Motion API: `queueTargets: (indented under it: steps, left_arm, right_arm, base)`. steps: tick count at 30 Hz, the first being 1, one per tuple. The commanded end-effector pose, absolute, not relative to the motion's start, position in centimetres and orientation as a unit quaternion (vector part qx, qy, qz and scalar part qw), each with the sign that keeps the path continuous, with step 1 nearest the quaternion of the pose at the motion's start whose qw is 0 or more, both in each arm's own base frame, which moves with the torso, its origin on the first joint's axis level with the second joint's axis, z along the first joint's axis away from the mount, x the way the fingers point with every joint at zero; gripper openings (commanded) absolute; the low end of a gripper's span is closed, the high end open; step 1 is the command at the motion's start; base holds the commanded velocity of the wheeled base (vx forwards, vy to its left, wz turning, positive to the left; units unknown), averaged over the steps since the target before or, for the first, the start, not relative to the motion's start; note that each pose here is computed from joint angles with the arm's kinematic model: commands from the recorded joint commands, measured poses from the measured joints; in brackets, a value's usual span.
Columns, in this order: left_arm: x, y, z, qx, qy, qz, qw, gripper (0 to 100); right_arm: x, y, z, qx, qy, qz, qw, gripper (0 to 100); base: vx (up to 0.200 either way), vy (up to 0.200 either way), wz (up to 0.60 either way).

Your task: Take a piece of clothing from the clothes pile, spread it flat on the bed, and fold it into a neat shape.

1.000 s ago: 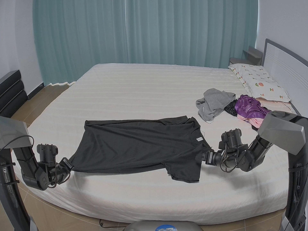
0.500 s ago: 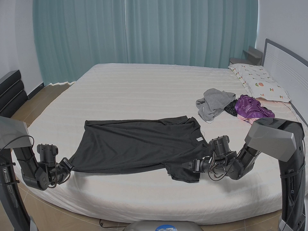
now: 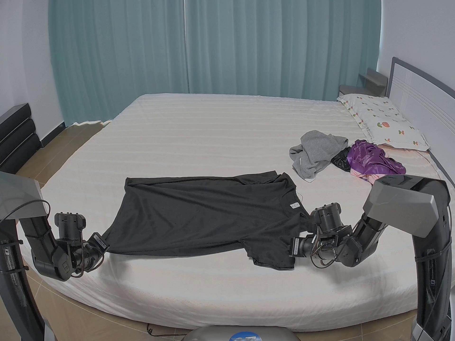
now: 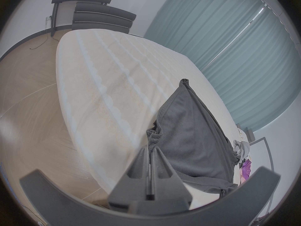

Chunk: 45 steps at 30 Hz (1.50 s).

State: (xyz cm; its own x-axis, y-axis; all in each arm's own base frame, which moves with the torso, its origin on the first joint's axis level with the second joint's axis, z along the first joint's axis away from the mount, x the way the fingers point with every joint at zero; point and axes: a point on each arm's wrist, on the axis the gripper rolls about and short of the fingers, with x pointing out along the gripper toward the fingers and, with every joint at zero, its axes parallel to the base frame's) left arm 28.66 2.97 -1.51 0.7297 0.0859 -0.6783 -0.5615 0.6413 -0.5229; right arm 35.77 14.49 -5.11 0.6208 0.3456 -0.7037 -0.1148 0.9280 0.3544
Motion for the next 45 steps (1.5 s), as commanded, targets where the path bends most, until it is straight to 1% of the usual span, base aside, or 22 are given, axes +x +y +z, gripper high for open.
queueTargets:
  steps: [1,5,7,8,10,14,16,17,24,27,32,35,39,45]
  left_arm:
    - [28.6,3.0,-1.3,-0.378,0.312,0.19,0.851,0]
    - [28.4,3.0,-1.2,-0.375,0.312,0.19,0.852,0]
    - [28.3,2.9,-1.2,-0.371,0.315,0.189,0.853,0]
    - [28.3,2.9,-1.2,-0.371,0.315,0.189,0.853,0]
    - [28.1,2.9,-0.8,-0.362,0.313,0.184,0.858,0]
    - [27.7,3.1,0.4,-0.351,0.302,0.179,0.868,0]
    - [27.7,3.1,0.4,-0.351,0.302,0.179,0.868,0]
    - [26.8,3.1,1.1,-0.325,0.312,0.172,0.876,0]
    - [26.0,3.0,1.2,-0.291,0.337,0.167,0.88,0]
    - [25.4,3.1,0.7,-0.266,0.364,0.168,0.877,0]
    - [25.3,3.2,0.5,-0.258,0.372,0.17,0.875,0]
    - [24.8,3.2,0.5,-0.243,0.385,0.168,0.874,0]
    - [24.0,3.1,0.9,-0.22,0.405,0.163,0.872,0]
    - [23.8,3.1,1.3,-0.217,0.411,0.163,0.87,0]
  right_arm:
    - [34.1,13.4,-3.2,0.142,0.417,0.127,0.889,0]
    - [32.1,12.7,-2.4,0.149,0.434,0.12,0.88,0]
    - [30.6,12.4,-1.7,0.162,0.448,0.127,0.87,0]
    - [30.6,12.4,-1.7,0.162,0.448,0.127,0.87,0]
    - [29.0,11.8,-0.7,0.169,0.457,0.138,0.862,0]
    - [27.2,11.1,0.7,0.176,0.458,0.152,0.858,0]
    - [27.2,11.1,0.7,0.176,0.458,0.152,0.858,0]
    - [25.5,10.8,0.9,0.171,0.473,0.155,0.851,0]
    - [22.4,11.3,0.0,0.155,0.518,0.168,0.824,0]
    - [21.7,11.6,-0.5,0.147,0.533,0.171,0.816,0]
    - [20.9,12.1,-1.1,0.135,0.548,0.177,0.806,0]
    - [20.4,12.5,-0.7,0.133,0.544,0.188,0.807,0]
    - [20.8,12.1,0.9,0.154,0.519,0.188,0.82,0]
    - [20.4,11.8,0.6,0.152,0.53,0.18,0.815,0]
  base:
    - [0.0,0.0,0.0]
    - [0.0,0.0,0.0]
    - [0.0,0.0,0.0]
    - [0.0,0.0,0.0]
    - [0.0,0.0,0.0]
    - [0.0,0.0,0.0]
    - [0.0,0.0,0.0]
    - [0.0,0.0,0.0]
    - [0.0,0.0,0.0]
    - [0.0,0.0,0.0]
    - [0.0,0.0,0.0]
    - [0.0,0.0,0.0]
    - [0.0,0.0,0.0]
    - [0.0,0.0,0.0]
